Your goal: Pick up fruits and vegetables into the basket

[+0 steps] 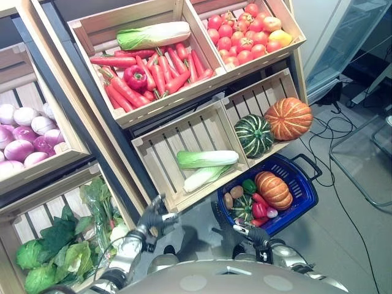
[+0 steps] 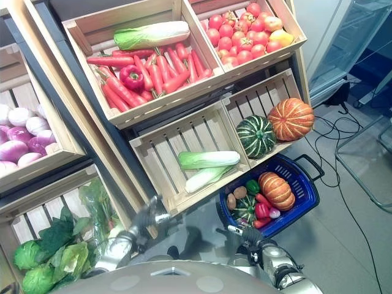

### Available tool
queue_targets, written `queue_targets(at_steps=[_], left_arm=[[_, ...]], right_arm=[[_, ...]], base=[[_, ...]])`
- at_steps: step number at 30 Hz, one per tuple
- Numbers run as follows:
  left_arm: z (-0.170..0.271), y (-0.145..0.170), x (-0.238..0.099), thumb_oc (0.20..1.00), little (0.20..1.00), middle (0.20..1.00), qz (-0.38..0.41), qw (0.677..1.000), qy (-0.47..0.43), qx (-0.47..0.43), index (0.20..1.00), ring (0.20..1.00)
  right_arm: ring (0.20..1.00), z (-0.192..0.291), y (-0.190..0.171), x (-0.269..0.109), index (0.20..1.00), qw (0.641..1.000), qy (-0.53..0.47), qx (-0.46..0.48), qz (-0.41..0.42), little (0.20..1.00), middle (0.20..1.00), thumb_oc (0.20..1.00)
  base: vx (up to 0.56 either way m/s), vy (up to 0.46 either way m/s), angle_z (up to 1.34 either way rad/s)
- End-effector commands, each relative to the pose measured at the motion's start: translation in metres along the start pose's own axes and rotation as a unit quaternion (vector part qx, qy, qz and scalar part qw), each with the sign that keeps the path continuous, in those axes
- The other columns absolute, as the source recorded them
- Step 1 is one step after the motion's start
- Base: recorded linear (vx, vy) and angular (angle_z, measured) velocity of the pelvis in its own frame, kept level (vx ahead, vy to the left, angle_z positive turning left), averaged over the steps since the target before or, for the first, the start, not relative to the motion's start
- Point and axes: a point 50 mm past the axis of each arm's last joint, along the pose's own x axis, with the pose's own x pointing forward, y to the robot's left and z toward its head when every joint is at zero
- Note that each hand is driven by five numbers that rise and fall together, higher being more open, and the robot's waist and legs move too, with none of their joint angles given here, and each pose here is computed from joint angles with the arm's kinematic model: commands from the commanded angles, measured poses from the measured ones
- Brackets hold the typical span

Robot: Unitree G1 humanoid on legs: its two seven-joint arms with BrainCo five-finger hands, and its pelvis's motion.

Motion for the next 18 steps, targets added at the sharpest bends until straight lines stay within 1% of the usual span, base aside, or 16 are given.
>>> queue_targets(at_steps=[1,5,7,8,9,10,12,13,15,16,18], left_arm=[[0.059,0.030,0.012,1.000,1.000,1.000,0.053,0.984,-0.158,0.063,1.000,1.000],[0.088,0.044,0.001,1.000,1.000,1.000,0.088,0.963,-0.238,0.096,1.000,1.000],[0.110,0.054,-0.009,1.000,1.000,1.000,0.129,0.935,-0.299,0.139,1.000,1.000],[0.115,0.055,-0.012,1.000,1.000,1.000,0.149,0.922,-0.316,0.169,1.000,1.000],[0.121,0.056,-0.013,1.000,1.000,1.000,0.158,0.913,-0.331,0.179,1.000,1.000],[0.124,0.057,-0.014,1.000,1.000,1.000,0.162,0.909,-0.339,0.183,1.000,1.000],[0.133,0.059,-0.016,1.000,1.000,1.000,0.188,0.888,-0.361,0.214,1.000,1.000],[0.141,0.059,-0.015,1.000,1.000,1.000,0.201,0.871,-0.377,0.243,1.000,1.000],[0.143,0.059,-0.014,1.000,1.000,1.000,0.209,0.864,-0.380,0.254,1.000,1.000],[0.151,0.059,-0.010,1.000,1.000,1.000,0.223,0.850,-0.389,0.277,1.000,1.000],[0.160,0.059,-0.001,1.000,1.000,1.000,0.238,0.839,-0.396,0.287,1.000,1.000]], right_arm=[[1.000,0.050,0.003,0.003,1.000,0.992,-0.123,0.003,-0.009,1.000,1.000,1.000],[1.000,0.073,0.007,-0.007,1.000,0.980,-0.197,-0.003,-0.020,1.000,1.000,1.000],[1.000,0.094,0.011,-0.020,1.000,0.965,-0.262,0.005,-0.026,1.000,1.000,1.000],[1.000,0.100,0.012,-0.024,1.000,0.959,-0.282,0.007,-0.029,1.000,1.000,1.000],[1.000,0.106,0.015,-0.028,1.000,0.954,-0.300,0.007,-0.031,1.000,1.000,1.000],[1.000,0.108,0.015,-0.030,1.000,0.951,-0.308,0.007,-0.033,1.000,1.000,1.000],[1.000,0.119,0.015,-0.038,1.000,0.938,-0.344,-0.002,-0.042,1.000,1.000,1.000],[1.000,0.130,0.017,-0.045,1.000,0.927,-0.372,-0.010,-0.049,1.000,1.000,1.000],[1.000,0.134,0.017,-0.047,1.000,0.923,-0.380,-0.013,-0.051,1.000,1.000,1.000],[1.000,0.147,0.018,-0.054,1.000,0.910,-0.409,-0.018,-0.055,1.000,1.000,1.000],[1.000,0.163,0.018,-0.061,1.000,0.895,-0.442,-0.019,-0.061,1.000,1.000,1.000]], base=[[0.02,-0.041,0.02],[0.03,-0.024,0.00],[0.06,-0.042,0.00],[0.05,-0.038,-0.04],[0.03,-0.025,-0.05],[0.00,0.000,0.00],[0.01,-0.020,0.01],[0.02,-0.031,-0.01],[0.00,0.000,0.00],[-0.04,-0.017,-0.04],[-0.09,-0.004,-0.05]])
